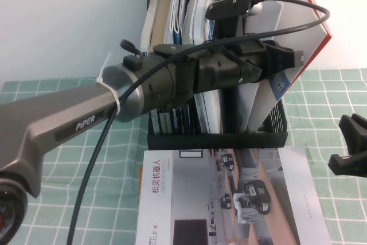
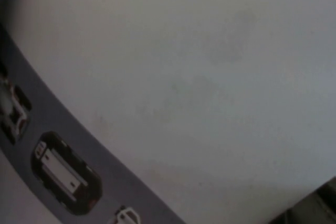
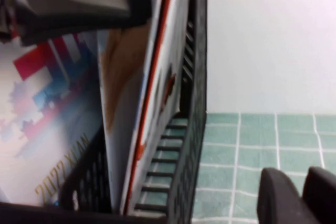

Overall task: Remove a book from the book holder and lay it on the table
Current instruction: Hold the bookshelf

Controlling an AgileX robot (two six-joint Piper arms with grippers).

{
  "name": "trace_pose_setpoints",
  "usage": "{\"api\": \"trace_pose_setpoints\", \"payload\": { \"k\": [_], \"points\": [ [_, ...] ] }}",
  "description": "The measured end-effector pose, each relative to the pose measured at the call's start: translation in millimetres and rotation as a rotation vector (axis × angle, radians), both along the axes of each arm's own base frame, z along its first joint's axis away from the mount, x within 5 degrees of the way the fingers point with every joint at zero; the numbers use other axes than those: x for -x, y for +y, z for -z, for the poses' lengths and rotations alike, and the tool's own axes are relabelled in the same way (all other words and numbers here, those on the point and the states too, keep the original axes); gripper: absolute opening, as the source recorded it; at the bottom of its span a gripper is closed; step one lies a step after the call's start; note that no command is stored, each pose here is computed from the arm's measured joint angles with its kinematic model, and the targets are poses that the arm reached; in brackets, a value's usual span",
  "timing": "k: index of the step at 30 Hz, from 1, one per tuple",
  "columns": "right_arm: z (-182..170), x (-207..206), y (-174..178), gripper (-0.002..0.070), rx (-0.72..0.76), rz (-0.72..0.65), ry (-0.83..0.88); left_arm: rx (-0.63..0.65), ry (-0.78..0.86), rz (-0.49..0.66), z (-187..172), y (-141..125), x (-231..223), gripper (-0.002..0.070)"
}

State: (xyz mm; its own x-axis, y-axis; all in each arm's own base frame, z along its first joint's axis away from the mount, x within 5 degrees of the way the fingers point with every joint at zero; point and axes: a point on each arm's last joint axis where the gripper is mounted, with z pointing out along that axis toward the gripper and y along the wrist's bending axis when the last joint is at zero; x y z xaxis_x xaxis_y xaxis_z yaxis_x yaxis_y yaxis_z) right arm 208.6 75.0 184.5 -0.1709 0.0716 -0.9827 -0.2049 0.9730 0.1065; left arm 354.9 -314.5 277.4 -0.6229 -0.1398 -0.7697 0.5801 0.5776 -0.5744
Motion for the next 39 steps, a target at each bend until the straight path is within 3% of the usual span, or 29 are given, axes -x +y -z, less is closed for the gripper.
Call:
{"api": "trace_pose_setpoints", "payload": {
  "k": [4, 11, 18, 27, 39],
  "points": [
    [-2, 0, 1, 0.0112, 0.005, -0.016, -0.025, 0.000, 0.010, -0.019, 1, 1, -1, -0.0003],
    [-3, 1, 4, 0.0112, 0.022, -0.054, -0.042, 0.100, 0.122, 0.073, -2, -9, 11, -0.0003],
    [-4, 1, 5, 0.0112, 0.025, -0.063, -0.048, 0.111, 0.152, 0.098, -2, -22, 23, -0.0003],
    [-4, 2, 8, 0.0112, 0.040, -0.095, -0.055, 0.081, 0.138, 0.018, 1, -24, 22, -0.0003],
    [-4, 3, 11, 0.0112, 0.056, -0.129, -0.063, 0.080, 0.134, 0.024, 0, -23, 22, -0.0003]
  ]
}}
